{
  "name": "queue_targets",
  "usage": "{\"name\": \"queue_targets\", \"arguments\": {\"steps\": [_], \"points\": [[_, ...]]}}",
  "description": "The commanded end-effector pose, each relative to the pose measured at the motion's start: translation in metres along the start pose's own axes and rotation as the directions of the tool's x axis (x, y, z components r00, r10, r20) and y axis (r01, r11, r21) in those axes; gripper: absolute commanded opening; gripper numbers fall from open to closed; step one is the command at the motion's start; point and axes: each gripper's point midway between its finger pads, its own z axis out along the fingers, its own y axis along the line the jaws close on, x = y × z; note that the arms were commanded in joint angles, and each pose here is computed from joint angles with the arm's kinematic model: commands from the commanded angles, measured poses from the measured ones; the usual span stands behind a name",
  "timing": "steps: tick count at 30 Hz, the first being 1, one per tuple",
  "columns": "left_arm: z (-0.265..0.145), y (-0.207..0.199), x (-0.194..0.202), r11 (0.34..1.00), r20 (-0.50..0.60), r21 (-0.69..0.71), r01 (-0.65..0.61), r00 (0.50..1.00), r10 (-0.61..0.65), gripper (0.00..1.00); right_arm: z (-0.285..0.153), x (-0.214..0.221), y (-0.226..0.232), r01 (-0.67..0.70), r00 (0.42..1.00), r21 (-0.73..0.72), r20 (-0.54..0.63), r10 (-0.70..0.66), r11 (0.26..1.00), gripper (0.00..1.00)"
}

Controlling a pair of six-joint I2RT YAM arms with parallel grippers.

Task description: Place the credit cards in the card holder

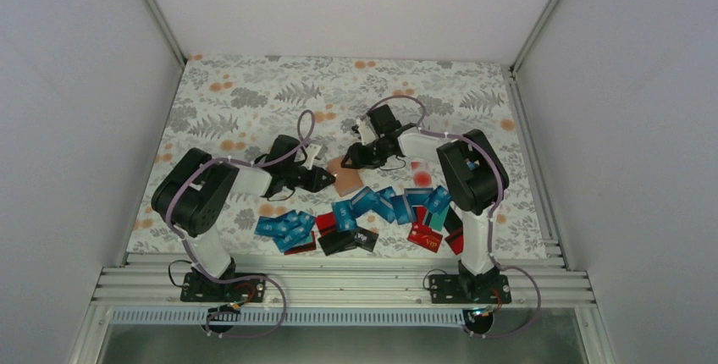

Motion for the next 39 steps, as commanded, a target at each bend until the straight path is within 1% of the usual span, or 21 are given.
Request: {"name": "queue_targets", "arguments": {"steps": [1,6,9,12,13,16,20,22,24,26,28,31,34,39], "points": [[0.011,-0.003,0.000,0.998,-0.025,0.010,-0.063,0.998,0.063,0.13,0.012,0.016,0.012,0.049,0.997,0.004,-0.064,-0.048,0.999,0.39],[0.012,0.001,0.000,0.998,-0.027,-0.009,-0.062,0.998,0.062,0.13,-0.010,0.005,0.012,0.077,0.997,0.093,-0.014,-0.076,0.993,0.45],[0.010,0.000,0.000,0.998,-0.025,-0.008,-0.062,0.998,0.062,0.13,-0.026,-0.002,0.025,0.107,0.994,0.094,0.019,-0.109,0.990,0.49],[0.009,-0.002,0.000,0.998,-0.017,-0.006,-0.065,0.998,0.065,0.17,-0.038,0.000,0.034,0.122,0.992,0.080,0.030,-0.125,0.989,0.53],[0.008,-0.003,0.000,0.998,-0.013,-0.007,-0.067,0.998,0.066,0.20,-0.040,0.001,0.037,0.125,0.991,0.073,0.032,-0.128,0.989,0.53],[0.004,-0.004,0.000,0.998,-0.009,-0.017,-0.067,0.998,0.067,0.35,-0.043,0.005,0.039,0.134,0.990,0.062,0.035,-0.136,0.989,0.54],[-0.009,-0.010,-0.007,0.998,0.017,-0.038,-0.059,0.998,0.060,0.52,-0.037,0.007,0.036,0.129,0.991,0.053,0.021,-0.130,0.990,0.54],[-0.016,-0.011,-0.010,0.996,0.022,-0.064,-0.055,0.998,0.057,0.57,-0.033,0.009,0.028,0.116,0.993,0.076,0.012,-0.117,0.990,0.54],[-0.024,-0.011,-0.014,0.994,0.030,-0.096,-0.047,0.998,0.050,0.59,-0.030,0.010,0.024,0.107,0.994,0.080,0.007,-0.108,0.991,0.53],[-0.030,-0.008,-0.015,0.991,0.025,-0.133,-0.021,0.999,0.024,0.60,-0.028,0.011,0.029,0.109,0.994,0.032,0.004,-0.109,0.994,0.51],[-0.033,-0.003,-0.018,0.986,0.030,-0.167,0.021,0.999,-0.016,0.60,-0.028,0.012,0.040,0.120,0.993,-0.047,-0.003,-0.121,0.992,0.50],[-0.033,0.002,-0.027,0.977,0.039,-0.193,0.086,0.996,-0.080,0.50,-0.026,0.015,0.049,0.133,0.991,-0.109,-0.012,-0.135,0.985,0.49],[-0.026,0.002,-0.034,0.975,0.041,-0.173,0.139,0.990,-0.133,0.41,-0.021,0.019,0.049,0.132,0.990,-0.132,-0.029,-0.137,0.982,0.47],[-0.011,0.000,-0.044,0.977,0.035,-0.124,0.175,0.984,-0.172,0.36,-0.014,0.022,0.044,0.122,0.991,-0.135,-0.046,-0.129,0.983,0.45]]}}
